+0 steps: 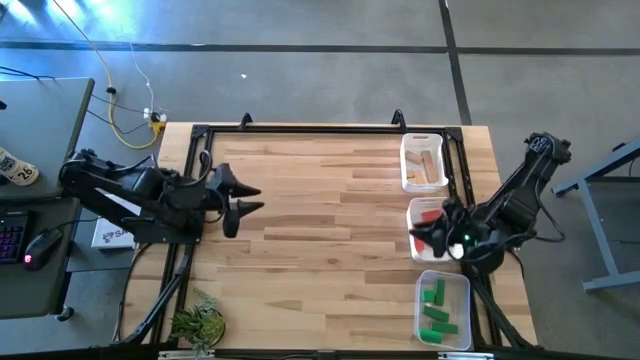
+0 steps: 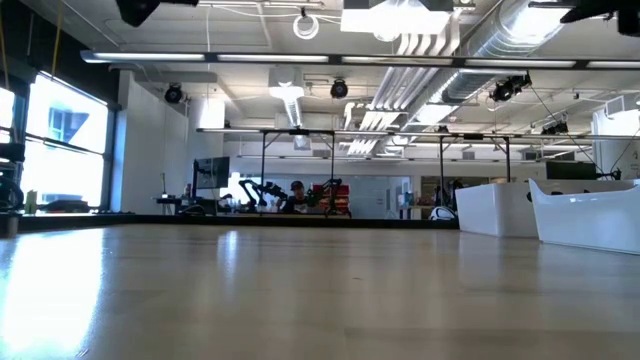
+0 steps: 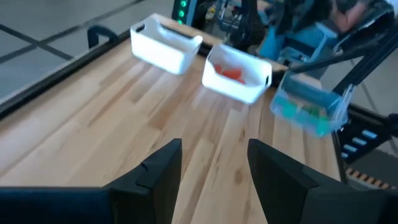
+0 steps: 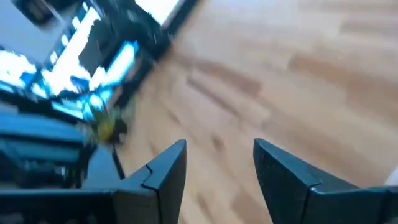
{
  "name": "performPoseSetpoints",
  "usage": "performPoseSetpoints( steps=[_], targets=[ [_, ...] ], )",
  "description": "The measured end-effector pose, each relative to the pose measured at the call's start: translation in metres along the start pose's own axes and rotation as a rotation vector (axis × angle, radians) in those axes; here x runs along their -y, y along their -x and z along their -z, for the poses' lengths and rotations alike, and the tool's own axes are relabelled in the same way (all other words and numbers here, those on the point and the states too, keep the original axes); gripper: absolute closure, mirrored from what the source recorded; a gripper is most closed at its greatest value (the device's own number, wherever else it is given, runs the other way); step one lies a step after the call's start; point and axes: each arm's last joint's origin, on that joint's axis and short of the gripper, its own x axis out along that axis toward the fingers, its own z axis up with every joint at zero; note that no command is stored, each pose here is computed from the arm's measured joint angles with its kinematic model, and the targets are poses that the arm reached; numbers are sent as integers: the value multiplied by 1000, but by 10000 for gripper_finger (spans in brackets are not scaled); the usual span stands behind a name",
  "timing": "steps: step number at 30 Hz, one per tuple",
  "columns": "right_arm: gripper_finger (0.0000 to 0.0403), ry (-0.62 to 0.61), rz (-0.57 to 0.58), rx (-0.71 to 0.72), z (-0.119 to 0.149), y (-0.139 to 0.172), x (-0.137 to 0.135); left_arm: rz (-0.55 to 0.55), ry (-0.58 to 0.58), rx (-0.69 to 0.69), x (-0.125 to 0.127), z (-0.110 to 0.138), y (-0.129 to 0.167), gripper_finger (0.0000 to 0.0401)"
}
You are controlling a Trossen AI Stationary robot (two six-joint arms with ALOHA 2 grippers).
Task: Sort & place blocks by color
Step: Return to Home Position
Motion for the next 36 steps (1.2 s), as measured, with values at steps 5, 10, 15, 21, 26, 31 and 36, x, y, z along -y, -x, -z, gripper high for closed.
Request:
performPoseSetpoints(
  steps=[5,10,15,21,26,31,36],
  targets=[
    [231,-15,-27,153,-14,-3,-5,29,19,27,-19,37,0,231],
    [231,21,-62,283,-25,-6,-16,77,30,78,-40,69,-1,231],
    [231,43,-69,405,-35,-7,-25,149,27,113,-59,98,-4,231],
    [231,47,-48,471,-41,-9,-28,190,-8,217,-75,120,-10,231],
    [231,48,-30,481,-43,-11,-27,215,-16,212,-83,136,-15,231],
    [231,80,-11,464,-43,-12,-24,221,-52,196,-90,149,-21,231],
    [231,113,-16,389,-40,-14,-21,228,-52,178,-96,161,-28,231]
  ],
)
